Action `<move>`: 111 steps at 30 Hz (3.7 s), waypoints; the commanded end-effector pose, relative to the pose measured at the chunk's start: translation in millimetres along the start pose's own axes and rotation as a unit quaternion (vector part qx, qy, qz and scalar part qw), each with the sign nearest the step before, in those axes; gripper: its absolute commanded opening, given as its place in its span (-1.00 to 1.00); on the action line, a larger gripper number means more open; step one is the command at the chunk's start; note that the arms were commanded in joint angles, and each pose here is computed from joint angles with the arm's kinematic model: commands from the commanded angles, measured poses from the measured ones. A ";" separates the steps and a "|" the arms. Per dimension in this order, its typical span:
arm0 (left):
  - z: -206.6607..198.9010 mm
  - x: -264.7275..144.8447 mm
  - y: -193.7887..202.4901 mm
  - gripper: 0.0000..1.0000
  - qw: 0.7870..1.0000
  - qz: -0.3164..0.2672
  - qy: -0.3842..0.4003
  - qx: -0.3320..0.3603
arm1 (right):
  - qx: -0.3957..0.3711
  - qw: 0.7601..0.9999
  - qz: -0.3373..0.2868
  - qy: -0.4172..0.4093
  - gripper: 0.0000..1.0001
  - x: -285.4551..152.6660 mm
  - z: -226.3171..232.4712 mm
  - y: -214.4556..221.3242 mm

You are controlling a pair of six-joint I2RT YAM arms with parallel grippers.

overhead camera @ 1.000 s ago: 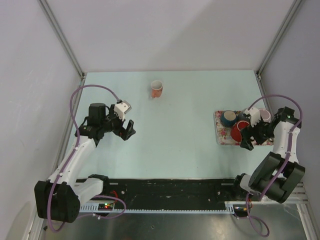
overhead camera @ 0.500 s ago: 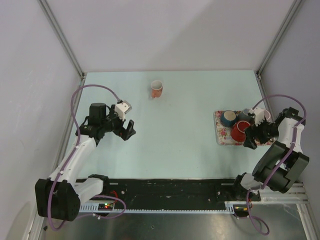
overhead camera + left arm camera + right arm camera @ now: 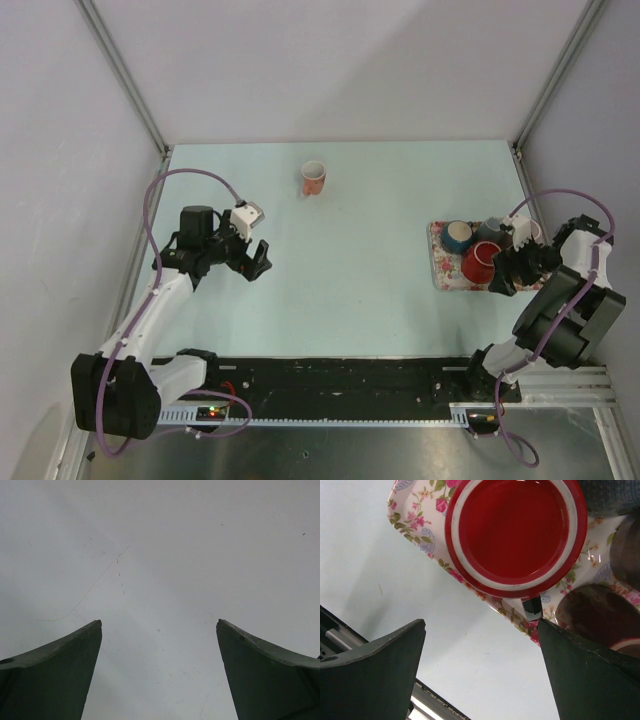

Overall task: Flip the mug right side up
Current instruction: Turn over the cup on the tray.

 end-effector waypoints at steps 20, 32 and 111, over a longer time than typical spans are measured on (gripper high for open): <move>4.2 -0.1 -4.2 0.99 1.000 -0.010 -0.004 0.019 | -0.019 0.995 -0.030 -0.091 0.99 -5.4 23.2 -6.8; 0.6 1.9 -4.4 0.99 1.000 -0.015 0.015 0.017 | -0.035 0.998 -0.046 -0.023 0.99 -23.3 24.8 -21.9; -8.7 -13.4 -13.9 0.99 0.998 -0.054 0.016 0.035 | -0.039 0.999 0.021 0.008 0.64 11.6 -9.6 -29.4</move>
Point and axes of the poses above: each gripper's point midway between its finger pads, its own x axis out along the fingers, its own z axis along the line the jaws close on, y = z × x, the point moved 7 cm from there along -x, back along the fingers, and after that the axes turned 1 degree about x, right-handed, at the moved point
